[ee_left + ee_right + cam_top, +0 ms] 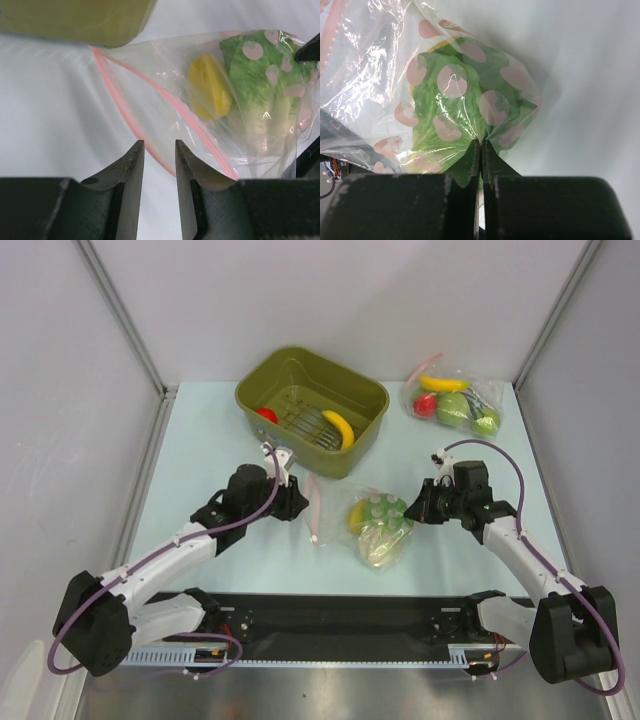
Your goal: Open the zip-top bag and remove the fake food
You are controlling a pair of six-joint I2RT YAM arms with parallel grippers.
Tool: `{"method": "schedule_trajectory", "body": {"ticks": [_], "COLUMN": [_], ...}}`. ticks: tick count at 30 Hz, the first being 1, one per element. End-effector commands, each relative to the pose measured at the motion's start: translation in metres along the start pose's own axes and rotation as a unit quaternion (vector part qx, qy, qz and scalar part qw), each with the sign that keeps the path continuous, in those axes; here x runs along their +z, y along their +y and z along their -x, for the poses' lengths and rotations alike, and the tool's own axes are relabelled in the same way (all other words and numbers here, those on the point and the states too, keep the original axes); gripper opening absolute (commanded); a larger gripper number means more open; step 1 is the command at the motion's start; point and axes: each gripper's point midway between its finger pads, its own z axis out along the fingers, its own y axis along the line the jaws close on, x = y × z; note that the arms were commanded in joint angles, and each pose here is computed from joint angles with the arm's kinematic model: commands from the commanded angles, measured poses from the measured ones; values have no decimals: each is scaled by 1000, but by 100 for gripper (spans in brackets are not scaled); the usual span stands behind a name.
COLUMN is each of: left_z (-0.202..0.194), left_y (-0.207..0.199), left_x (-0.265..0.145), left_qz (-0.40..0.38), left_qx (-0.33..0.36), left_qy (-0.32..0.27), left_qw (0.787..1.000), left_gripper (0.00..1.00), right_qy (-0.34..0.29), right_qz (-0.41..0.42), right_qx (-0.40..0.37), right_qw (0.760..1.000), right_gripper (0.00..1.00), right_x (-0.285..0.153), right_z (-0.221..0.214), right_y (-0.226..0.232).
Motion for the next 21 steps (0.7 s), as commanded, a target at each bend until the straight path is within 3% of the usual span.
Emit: {"method": "schedule_trajectory", "body": {"ticks": [1, 16, 21], "left_z": [4, -37, -44], "left_y": [-11, -57, -75], "left_x": [5, 33, 45], "left_qz": [-28, -184, -234], "left_qx": [11, 49, 61], "left_qy": [-15, -5, -14], "left_qw": [999, 982, 970], "left_gripper": [35, 35, 41], "right_qy": [-16, -15, -13], "right_qz": [10, 9, 7], "right_qx": [-13, -13, -13], "right_qw": [1000, 1000, 1000], "right_gripper": [0, 0, 0], "right_x": [-6, -9, -10], "right_z": [12, 12, 11], "right_y": [7, 9, 9]}}
